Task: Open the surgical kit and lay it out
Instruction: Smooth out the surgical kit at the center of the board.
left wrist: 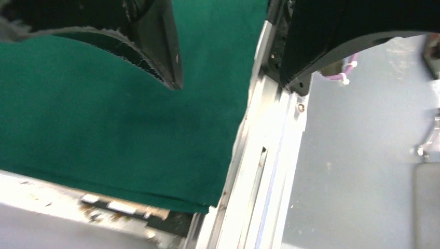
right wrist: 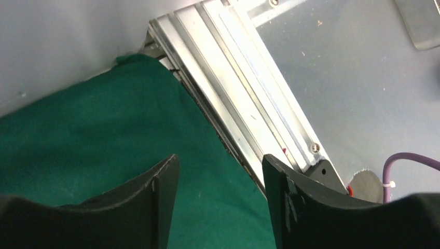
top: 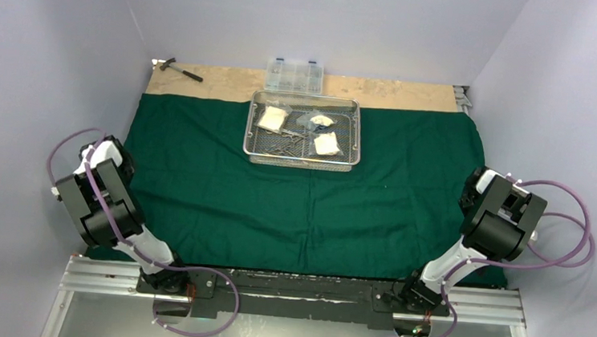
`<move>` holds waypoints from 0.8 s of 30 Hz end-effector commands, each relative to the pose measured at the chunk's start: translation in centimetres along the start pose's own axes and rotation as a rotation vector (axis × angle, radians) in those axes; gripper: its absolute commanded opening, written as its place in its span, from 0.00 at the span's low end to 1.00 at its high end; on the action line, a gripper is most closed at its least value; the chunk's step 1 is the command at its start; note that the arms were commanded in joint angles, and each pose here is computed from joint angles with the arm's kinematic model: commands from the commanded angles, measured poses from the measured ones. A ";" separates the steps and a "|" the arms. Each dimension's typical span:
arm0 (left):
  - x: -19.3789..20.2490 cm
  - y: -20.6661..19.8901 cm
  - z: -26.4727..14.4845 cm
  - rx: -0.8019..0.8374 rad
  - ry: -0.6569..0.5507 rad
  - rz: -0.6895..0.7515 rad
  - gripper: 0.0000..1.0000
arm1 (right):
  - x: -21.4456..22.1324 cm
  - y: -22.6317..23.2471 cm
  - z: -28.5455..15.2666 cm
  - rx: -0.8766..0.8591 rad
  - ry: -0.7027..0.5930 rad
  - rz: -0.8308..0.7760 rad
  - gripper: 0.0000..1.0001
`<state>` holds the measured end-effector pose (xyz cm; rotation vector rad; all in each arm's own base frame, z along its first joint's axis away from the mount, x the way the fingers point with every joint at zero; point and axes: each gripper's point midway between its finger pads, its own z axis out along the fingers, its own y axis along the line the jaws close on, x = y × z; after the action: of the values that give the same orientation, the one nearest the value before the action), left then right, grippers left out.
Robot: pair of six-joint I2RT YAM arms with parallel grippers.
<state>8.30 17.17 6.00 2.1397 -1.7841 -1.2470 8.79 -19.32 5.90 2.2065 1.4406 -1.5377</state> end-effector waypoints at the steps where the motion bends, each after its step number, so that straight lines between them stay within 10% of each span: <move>1: -4.1 -0.7 -3.0 0.132 -0.071 -0.124 0.72 | -2.0 0.5 -0.5 -0.041 -0.057 0.043 0.67; 16: -4.8 -6.4 -11.1 0.479 -0.194 0.036 0.75 | 1.3 4.4 -8.5 -0.351 0.028 -0.052 0.68; 24: -3.0 -12.2 -18.4 1.025 -0.186 0.226 0.69 | 1.6 11.2 -20.6 -1.155 0.135 -0.288 0.56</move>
<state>22.52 17.44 11.17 2.2120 -2.6029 -0.9160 22.27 -15.06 7.13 1.8555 1.8583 -0.8138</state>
